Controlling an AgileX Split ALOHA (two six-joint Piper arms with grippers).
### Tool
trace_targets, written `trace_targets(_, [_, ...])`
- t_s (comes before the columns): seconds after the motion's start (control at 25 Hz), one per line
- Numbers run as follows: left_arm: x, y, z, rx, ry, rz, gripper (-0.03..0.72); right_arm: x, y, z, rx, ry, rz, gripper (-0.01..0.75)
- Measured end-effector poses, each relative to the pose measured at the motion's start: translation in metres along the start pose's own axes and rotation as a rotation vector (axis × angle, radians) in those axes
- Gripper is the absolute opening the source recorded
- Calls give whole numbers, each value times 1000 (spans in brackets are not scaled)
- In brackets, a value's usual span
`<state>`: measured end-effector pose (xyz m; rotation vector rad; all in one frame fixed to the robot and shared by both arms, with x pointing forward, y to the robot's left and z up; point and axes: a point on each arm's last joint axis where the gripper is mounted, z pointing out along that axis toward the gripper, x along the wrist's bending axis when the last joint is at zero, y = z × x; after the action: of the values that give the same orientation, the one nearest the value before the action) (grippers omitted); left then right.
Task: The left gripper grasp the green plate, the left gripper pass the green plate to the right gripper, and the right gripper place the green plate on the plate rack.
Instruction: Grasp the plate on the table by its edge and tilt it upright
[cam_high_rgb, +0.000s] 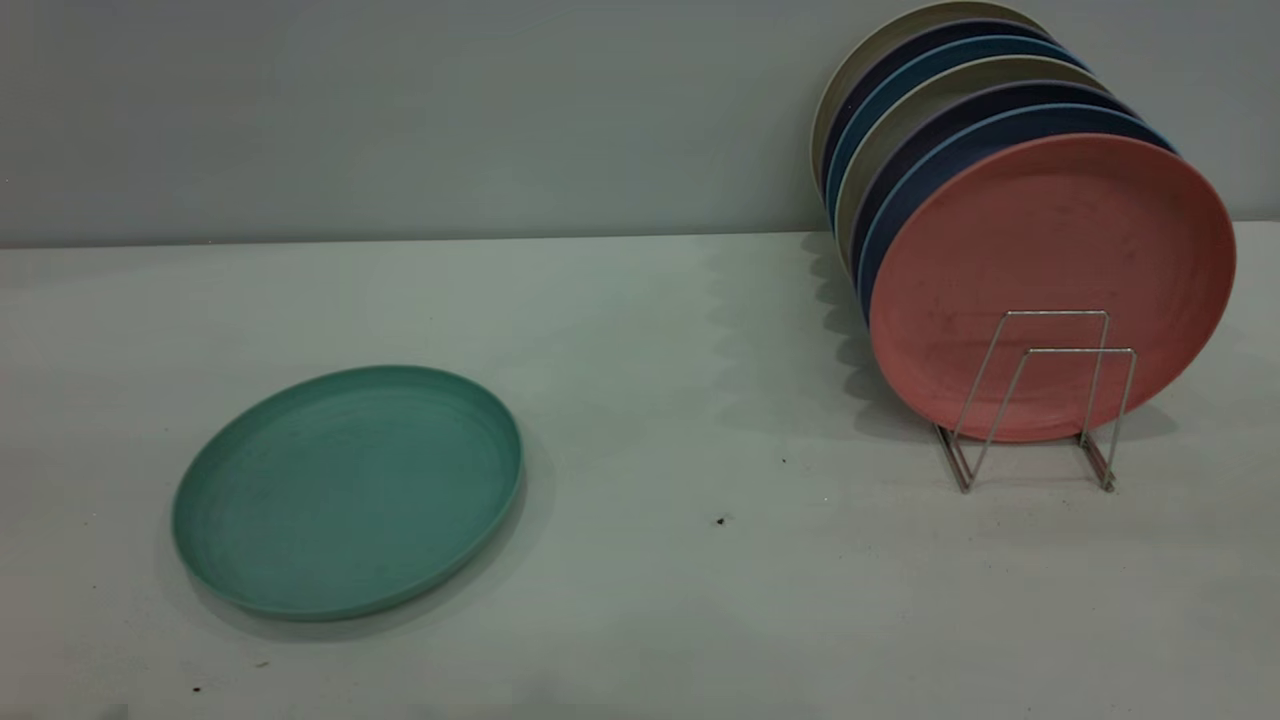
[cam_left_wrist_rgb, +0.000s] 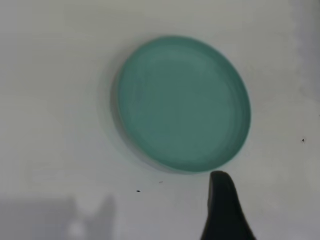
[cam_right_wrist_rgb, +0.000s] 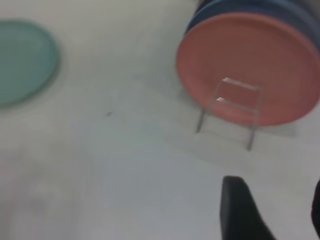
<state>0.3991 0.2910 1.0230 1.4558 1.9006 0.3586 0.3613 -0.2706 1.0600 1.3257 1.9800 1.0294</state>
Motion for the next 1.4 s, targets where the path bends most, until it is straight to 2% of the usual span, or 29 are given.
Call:
trace_targets(0.16, [7,9,33,20,20,-127,491,-5,16,19,42,56,-5,392])
trace_targets(0.28, [15,9,59,73,59,-189,491,-7,23,30,72,102,5,392])
trace_targets(0.48, [33,-6,102,237,135,-176,478,-6,22,41,122,154,24,392])
trace_targets(0.68, [43,-5,138,349,150,-57,406,-6,22,42,124,160,19,392])
trace_targets(0.8, [49,7,161,385,149,-47,363,-6,23,42,123,161,17,392])
trace_targets(1.2, [59,16,217,505,131,-55,350,-6,23,42,123,161,17,392])
trace_targets(1.4, [64,10,226,522,158,-117,350,-6,23,42,123,161,16,392])
